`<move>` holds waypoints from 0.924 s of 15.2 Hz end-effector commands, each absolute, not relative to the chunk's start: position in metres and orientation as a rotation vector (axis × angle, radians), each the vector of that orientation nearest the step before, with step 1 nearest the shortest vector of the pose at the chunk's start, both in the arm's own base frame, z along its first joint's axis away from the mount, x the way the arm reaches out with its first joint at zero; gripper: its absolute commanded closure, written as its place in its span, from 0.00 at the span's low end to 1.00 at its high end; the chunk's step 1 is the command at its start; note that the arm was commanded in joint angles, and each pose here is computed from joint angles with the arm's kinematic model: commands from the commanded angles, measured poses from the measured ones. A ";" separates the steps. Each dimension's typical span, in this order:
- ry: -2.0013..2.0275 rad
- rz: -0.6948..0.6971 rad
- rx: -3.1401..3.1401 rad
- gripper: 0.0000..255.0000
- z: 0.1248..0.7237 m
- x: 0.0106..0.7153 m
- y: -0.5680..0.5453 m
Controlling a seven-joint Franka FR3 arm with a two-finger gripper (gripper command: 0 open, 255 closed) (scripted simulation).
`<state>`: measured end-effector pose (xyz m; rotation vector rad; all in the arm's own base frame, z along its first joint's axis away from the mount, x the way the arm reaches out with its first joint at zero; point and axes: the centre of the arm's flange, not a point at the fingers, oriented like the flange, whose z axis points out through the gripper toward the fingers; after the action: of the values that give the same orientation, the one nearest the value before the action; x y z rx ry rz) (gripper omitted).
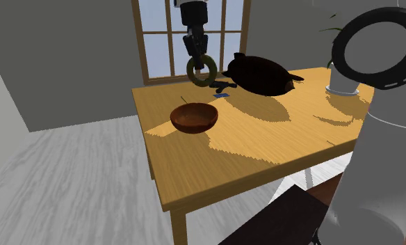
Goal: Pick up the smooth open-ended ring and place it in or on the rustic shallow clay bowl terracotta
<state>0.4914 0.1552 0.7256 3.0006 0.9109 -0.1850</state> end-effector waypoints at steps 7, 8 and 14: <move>0.910 -0.184 3.002 1.00 0.699 0.504 0.172; 0.910 -0.184 3.002 1.00 0.693 0.504 0.172; 0.910 -0.184 3.002 1.00 0.662 0.504 0.172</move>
<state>0.5048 0.1723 0.6673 3.0019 0.9099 -0.1849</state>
